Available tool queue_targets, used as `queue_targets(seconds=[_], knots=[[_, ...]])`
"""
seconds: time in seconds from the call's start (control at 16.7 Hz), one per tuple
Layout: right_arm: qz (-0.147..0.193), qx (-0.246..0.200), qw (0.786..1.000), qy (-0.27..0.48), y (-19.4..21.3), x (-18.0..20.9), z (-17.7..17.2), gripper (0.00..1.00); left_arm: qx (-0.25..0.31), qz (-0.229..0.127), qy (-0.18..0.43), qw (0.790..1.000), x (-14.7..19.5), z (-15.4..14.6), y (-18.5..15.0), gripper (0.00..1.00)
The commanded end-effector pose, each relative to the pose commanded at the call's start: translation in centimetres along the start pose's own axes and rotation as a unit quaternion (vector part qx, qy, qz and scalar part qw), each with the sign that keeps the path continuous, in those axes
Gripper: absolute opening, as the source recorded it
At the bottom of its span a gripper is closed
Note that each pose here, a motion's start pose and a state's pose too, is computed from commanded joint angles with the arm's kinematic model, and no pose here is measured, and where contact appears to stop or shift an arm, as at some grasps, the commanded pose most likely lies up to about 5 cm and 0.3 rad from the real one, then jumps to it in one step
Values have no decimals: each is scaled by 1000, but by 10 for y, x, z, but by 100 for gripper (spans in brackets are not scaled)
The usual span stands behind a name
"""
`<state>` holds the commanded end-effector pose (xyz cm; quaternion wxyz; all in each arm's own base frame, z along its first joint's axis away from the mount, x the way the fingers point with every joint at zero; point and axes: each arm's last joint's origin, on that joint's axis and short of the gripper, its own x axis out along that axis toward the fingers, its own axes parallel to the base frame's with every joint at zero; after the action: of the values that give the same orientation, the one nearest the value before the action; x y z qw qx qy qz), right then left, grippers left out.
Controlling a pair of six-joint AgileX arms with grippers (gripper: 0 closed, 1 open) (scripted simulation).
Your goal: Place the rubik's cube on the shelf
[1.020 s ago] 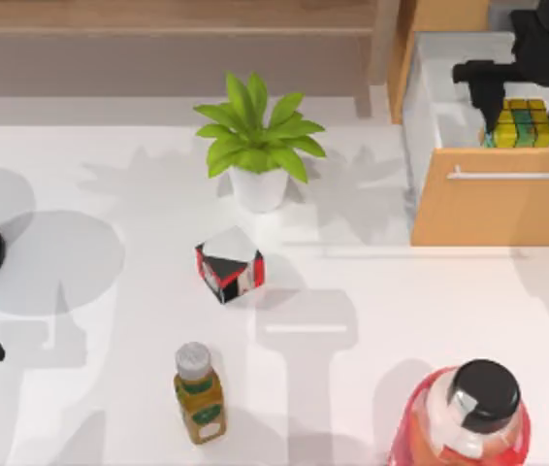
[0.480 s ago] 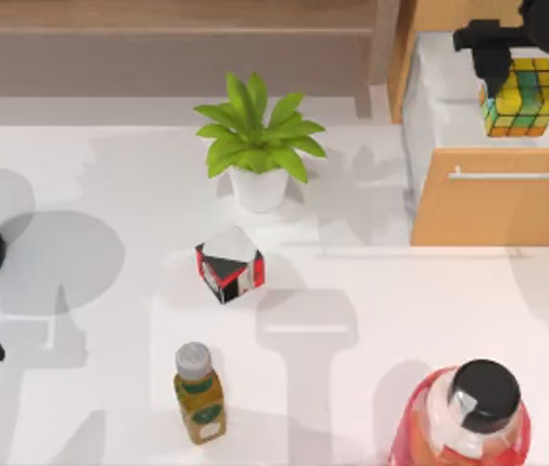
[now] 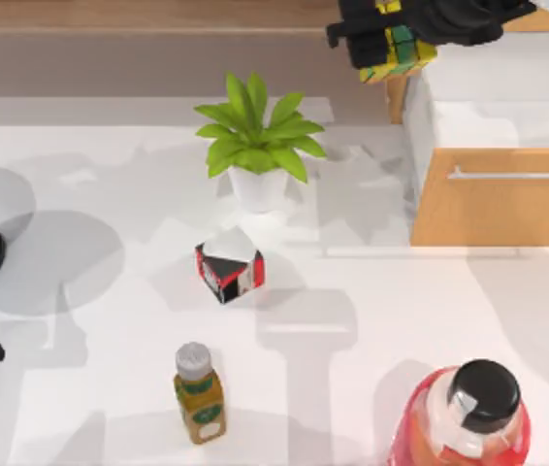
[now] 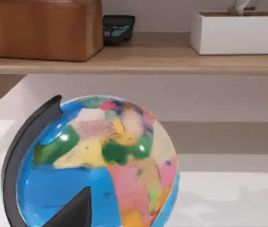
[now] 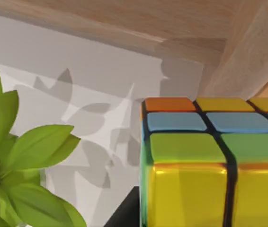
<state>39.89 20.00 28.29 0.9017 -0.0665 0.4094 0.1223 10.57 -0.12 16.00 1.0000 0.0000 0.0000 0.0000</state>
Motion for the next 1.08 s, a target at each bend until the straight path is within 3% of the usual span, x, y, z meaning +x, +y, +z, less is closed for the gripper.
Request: queue_targets(seconds=[0.24, 0.42, 0.78, 1.08], knots=[[-2, -36, 990, -136, 53, 13, -8, 0, 0, 0, 0, 1000, 0, 0, 0, 100], [-21, -36, 970, -239, 82, 28, -16, 0, 0, 0, 0, 1000, 0, 0, 0, 100], [-81, 12, 916, -394, 117, 59, -44, 0, 0, 0, 0, 1000, 0, 0, 0, 100], [-120, 52, 885, -446, 129, 82, -72, 0, 0, 0, 0, 1000, 0, 0, 0, 100]])
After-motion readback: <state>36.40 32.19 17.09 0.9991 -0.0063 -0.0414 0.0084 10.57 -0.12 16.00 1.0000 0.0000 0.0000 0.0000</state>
